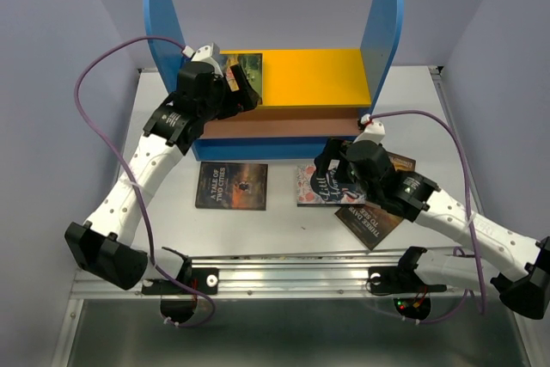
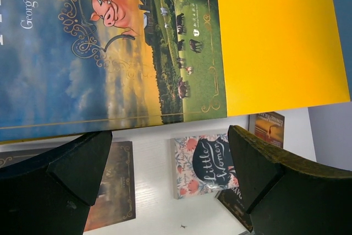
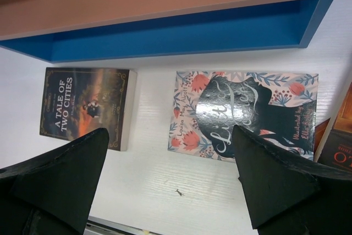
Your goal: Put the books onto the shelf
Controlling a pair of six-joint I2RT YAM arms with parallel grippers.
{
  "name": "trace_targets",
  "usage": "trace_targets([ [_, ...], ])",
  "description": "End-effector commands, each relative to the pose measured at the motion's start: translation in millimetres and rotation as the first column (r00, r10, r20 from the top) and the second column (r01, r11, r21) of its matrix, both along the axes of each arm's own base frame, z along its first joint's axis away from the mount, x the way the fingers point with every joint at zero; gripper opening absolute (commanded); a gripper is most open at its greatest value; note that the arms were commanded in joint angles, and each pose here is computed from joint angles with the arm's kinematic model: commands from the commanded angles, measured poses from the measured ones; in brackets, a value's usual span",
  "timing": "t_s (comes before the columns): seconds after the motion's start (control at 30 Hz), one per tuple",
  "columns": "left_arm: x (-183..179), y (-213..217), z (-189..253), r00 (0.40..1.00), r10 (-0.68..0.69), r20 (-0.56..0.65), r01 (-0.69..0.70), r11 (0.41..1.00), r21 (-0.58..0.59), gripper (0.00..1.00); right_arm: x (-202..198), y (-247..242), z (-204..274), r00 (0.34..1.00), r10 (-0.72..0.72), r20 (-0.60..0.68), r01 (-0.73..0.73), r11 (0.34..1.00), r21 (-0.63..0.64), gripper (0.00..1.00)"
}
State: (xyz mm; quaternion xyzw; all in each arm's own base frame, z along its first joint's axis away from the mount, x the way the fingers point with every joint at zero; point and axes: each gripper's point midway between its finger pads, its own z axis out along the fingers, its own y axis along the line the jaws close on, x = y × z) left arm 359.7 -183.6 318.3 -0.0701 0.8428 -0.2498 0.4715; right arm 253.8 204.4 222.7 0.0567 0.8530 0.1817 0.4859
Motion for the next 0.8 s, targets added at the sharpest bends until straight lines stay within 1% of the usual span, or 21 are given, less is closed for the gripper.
trace_targets([
  [0.0,6,-4,42,0.993,-0.01,0.12,0.014,0.999,-0.034,0.99,4,-4,14,0.998,-0.037,0.046,0.035,0.999,0.041,1.0],
  [0.2,3,-5,47,0.992,-0.016,0.125,0.021,0.999,-0.031,0.99,2,-3,12,0.999,-0.025,0.039,0.024,0.999,0.043,1.0],
  [0.3,-8,-1,40,0.994,-0.012,0.105,0.015,1.0,-0.027,0.99,0,2,9,0.999,0.015,0.029,-0.016,0.999,0.027,1.0],
  [0.37,-25,-1,29,0.995,-0.027,0.094,0.03,0.999,-0.022,0.99,-4,6,2,0.999,0.049,0.012,-0.05,0.999,0.021,1.0],
  [0.4,-37,2,33,0.993,-0.036,0.112,0.039,0.999,-0.03,0.99,-5,7,-1,0.998,0.059,0.006,-0.059,0.998,0.016,1.0],
  [0.43,-46,-2,13,0.996,-0.057,0.075,0.059,0.998,-0.017,0.99,-6,9,-6,0.997,0.074,-0.002,-0.074,0.997,0.011,1.0],
  [0.5,-61,-4,-2,0.996,-0.077,0.053,0.078,0.997,-0.02,0.99,-8,9,-11,0.997,0.08,-0.01,-0.08,0.997,0.01,1.0],
  [0.57,-82,-8,-29,0.993,-0.117,0.017,0.117,0.993,-0.022,0.99,-9,9,-20,0.996,0.081,-0.024,-0.081,0.997,0.006,1.0],
  [0.6,-93,-9,-50,0.991,-0.13,-0.021,0.13,0.991,-0.026,0.99,-8,7,-23,0.998,0.064,-0.025,-0.064,0.998,0.0,1.0],
  [0.77,-113,-33,-98,0.971,-0.218,-0.096,0.212,0.975,-0.072,0.99,-4,-6,-48,0.997,-0.037,-0.06,0.036,0.999,-0.025,1.0],
])
